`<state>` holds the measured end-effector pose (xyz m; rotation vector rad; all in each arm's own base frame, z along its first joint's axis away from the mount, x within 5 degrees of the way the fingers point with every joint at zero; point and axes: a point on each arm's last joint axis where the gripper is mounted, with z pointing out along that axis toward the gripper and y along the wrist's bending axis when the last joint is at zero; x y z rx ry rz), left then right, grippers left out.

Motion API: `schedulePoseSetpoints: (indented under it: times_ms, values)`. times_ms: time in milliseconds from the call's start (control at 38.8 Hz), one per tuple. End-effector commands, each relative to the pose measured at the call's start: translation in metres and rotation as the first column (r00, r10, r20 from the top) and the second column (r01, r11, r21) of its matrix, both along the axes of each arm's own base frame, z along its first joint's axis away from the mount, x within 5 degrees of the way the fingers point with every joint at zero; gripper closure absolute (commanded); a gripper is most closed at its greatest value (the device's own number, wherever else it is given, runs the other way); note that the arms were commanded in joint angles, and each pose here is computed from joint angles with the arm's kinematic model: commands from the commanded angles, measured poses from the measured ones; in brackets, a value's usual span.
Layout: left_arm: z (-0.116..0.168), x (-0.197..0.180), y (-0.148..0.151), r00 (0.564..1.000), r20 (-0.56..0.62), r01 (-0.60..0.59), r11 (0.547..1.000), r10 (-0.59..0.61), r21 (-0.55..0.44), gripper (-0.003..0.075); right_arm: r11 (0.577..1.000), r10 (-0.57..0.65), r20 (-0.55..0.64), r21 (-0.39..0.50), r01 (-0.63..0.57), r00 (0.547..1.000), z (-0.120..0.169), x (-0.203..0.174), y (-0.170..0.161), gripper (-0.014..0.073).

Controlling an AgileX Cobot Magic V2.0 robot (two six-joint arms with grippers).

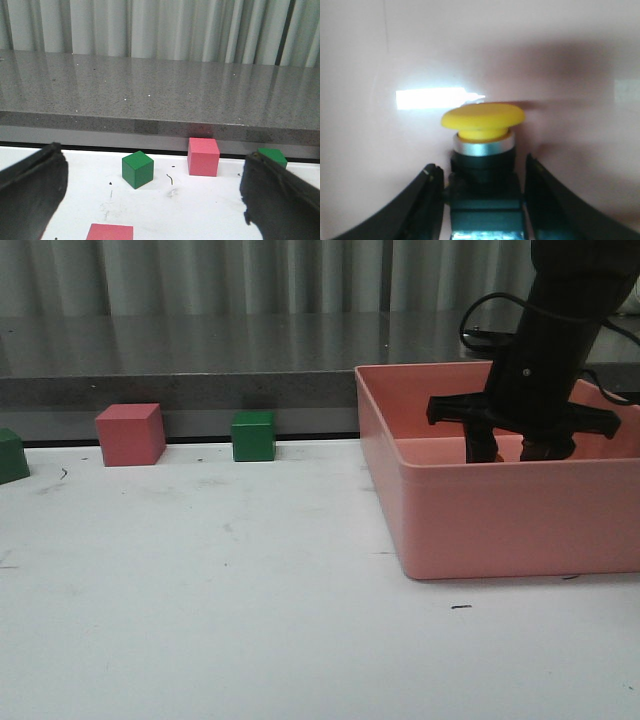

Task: Place and stand button with both arms
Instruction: 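Lift the button out of the bin and carry it toward the left gripper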

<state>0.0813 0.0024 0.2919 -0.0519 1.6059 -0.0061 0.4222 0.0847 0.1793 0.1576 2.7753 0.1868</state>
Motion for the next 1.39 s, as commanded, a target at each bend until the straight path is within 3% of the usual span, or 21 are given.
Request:
schedulePoseSetpoints:
  times_ms: [0,335,618,850,1108,1185,1365]
  values:
    - [0.019,0.001,0.0,0.994,0.11,0.003,1.0,-0.003,-0.006,0.0049,1.0,-0.008,0.144,0.025,0.005,0.99,0.054,-0.002,-0.003,0.0367]
    - [0.019,0.001,0.0,0.994,0.11,0.003,1.0,-0.003,-0.006,0.0049,0.996,0.036,0.336,0.063,-0.061,0.941,0.15,-0.047,0.01,0.0367]
    - [0.019,0.001,0.0,0.994,0.11,0.003,1.0,-0.003,-0.006,0.0049,0.967,0.199,0.381,0.072,-0.244,0.903,0.183,-0.083,0.07,0.0367]
    - [0.019,0.001,0.0,0.994,0.11,0.003,1.0,-0.003,-0.006,0.0049,0.905,0.348,0.392,0.095,-0.414,0.851,0.189,-0.102,0.14,0.0367]
    - [0.019,0.001,0.0,0.994,0.11,0.003,1.0,-0.003,-0.006,0.0049,0.815,0.484,0.351,0.152,-0.559,0.801,0.171,-0.11,0.231,0.0367]
    - [0.019,0.001,0.0,0.994,0.11,0.003,1.0,-0.003,-0.006,0.0049,0.811,0.494,0.322,0.165,-0.562,0.808,0.161,-0.107,0.25,0.0367]
    - [0.019,0.001,0.0,0.994,0.11,0.003,1.0,-0.003,-0.006,0.0049,0.858,0.434,0.201,0.206,-0.471,0.878,0.121,-0.09,0.269,0.0367]
